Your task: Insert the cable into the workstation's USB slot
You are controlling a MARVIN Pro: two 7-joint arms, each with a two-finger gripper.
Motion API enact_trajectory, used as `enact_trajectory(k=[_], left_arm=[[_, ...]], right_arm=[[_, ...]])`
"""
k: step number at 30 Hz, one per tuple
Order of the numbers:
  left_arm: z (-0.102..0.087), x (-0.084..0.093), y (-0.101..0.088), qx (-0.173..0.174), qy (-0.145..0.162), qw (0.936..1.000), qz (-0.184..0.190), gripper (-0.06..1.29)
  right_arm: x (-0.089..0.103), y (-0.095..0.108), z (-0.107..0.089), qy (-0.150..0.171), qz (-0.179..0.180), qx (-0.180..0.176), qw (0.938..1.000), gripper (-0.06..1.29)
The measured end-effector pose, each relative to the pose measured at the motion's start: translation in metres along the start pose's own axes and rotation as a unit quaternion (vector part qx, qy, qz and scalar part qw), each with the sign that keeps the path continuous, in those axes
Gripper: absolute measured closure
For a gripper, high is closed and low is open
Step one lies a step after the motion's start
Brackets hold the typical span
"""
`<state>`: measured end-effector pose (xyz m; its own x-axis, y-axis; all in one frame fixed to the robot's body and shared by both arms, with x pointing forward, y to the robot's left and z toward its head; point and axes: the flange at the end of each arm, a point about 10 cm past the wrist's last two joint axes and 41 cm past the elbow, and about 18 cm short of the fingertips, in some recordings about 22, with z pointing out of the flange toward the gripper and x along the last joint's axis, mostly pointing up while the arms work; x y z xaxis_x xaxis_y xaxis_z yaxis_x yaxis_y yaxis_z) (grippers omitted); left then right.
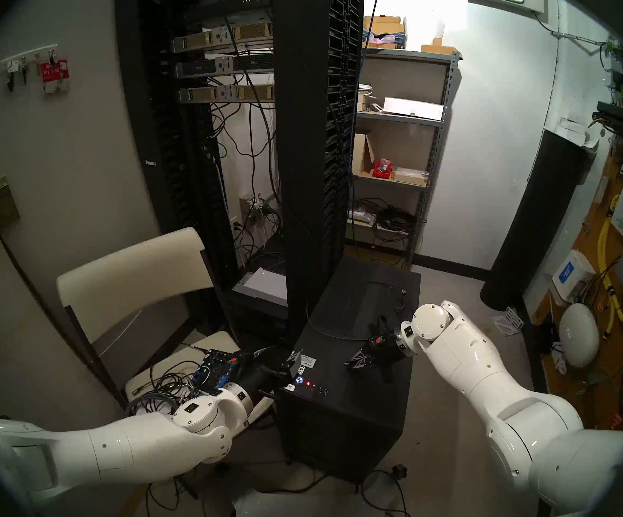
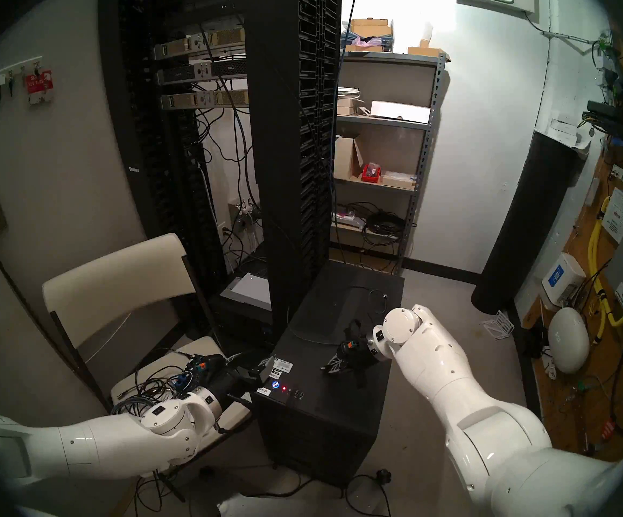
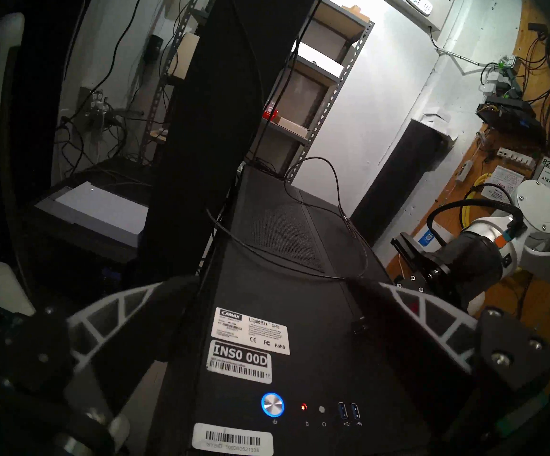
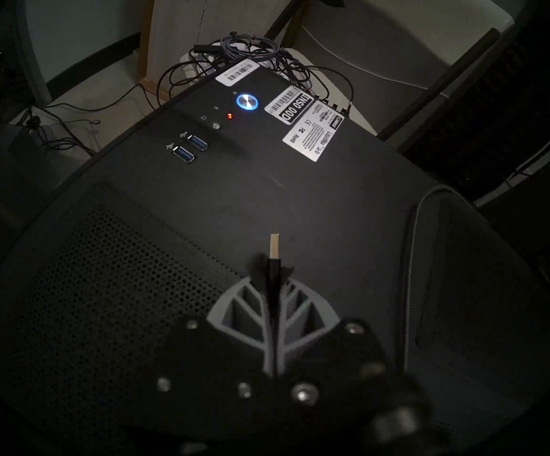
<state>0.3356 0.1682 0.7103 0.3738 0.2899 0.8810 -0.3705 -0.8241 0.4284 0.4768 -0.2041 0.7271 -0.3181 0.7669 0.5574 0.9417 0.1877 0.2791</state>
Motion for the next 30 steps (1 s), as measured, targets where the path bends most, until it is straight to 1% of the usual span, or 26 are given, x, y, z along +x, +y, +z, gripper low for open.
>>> enact_trajectory(k=[3, 7, 11, 14, 16, 20, 22, 23, 26, 28, 30], left_arm=[[-0.001, 0.000, -0.001, 0.001, 0.001, 1.0000, -0.001, -0.03], [-0.001, 0.001, -0.003, 0.002, 0.003, 1.0000, -0.002, -0.03], [-0.001, 0.002, -0.004, 0.002, 0.004, 1.0000, -0.003, -0.03], [-0.001, 0.003, -0.005, 0.002, 0.005, 1.0000, -0.003, -0.03], [-0.001, 0.003, -0.005, 0.002, 0.006, 1.0000, -0.003, -0.03], [-0.001, 0.004, -0.005, 0.002, 0.007, 1.0000, -0.003, -0.03], [0.000, 0.004, -0.004, 0.001, 0.007, 1.0000, -0.003, -0.03], [0.000, 0.004, -0.004, 0.001, 0.008, 1.0000, -0.003, -0.03], [0.001, 0.004, -0.003, 0.001, 0.010, 0.9999, -0.004, -0.03], [0.001, 0.005, -0.003, 0.001, 0.011, 0.9999, -0.004, -0.03], [0.001, 0.006, -0.004, 0.002, 0.013, 0.9999, -0.005, -0.03]], right_arm=[[0.002, 0.003, 0.001, -0.003, -0.015, 0.006, 0.9999, 1.25], [0.004, 0.006, 0.001, -0.004, -0.049, 0.027, 0.9984, 1.25], [0.005, 0.008, 0.001, -0.004, -0.089, 0.049, 0.9948, 1.25], [0.006, 0.010, 0.001, -0.004, -0.114, 0.054, 0.9920, 1.25], [0.008, 0.015, 0.001, -0.002, -0.143, 0.042, 0.9889, 1.25], [0.011, 0.022, 0.001, 0.002, -0.175, 0.029, 0.9842, 1.25], [0.012, 0.025, 0.002, 0.005, -0.197, 0.023, 0.9802, 1.25], [0.013, 0.027, 0.003, 0.007, -0.212, 0.020, 0.9771, 1.25], [0.013, 0.029, 0.005, 0.008, -0.234, 0.022, 0.9719, 1.25], [0.013, 0.029, 0.006, 0.007, -0.242, 0.026, 0.9699, 1.25], [0.013, 0.029, 0.009, 0.005, -0.255, 0.034, 0.9662, 1.25]])
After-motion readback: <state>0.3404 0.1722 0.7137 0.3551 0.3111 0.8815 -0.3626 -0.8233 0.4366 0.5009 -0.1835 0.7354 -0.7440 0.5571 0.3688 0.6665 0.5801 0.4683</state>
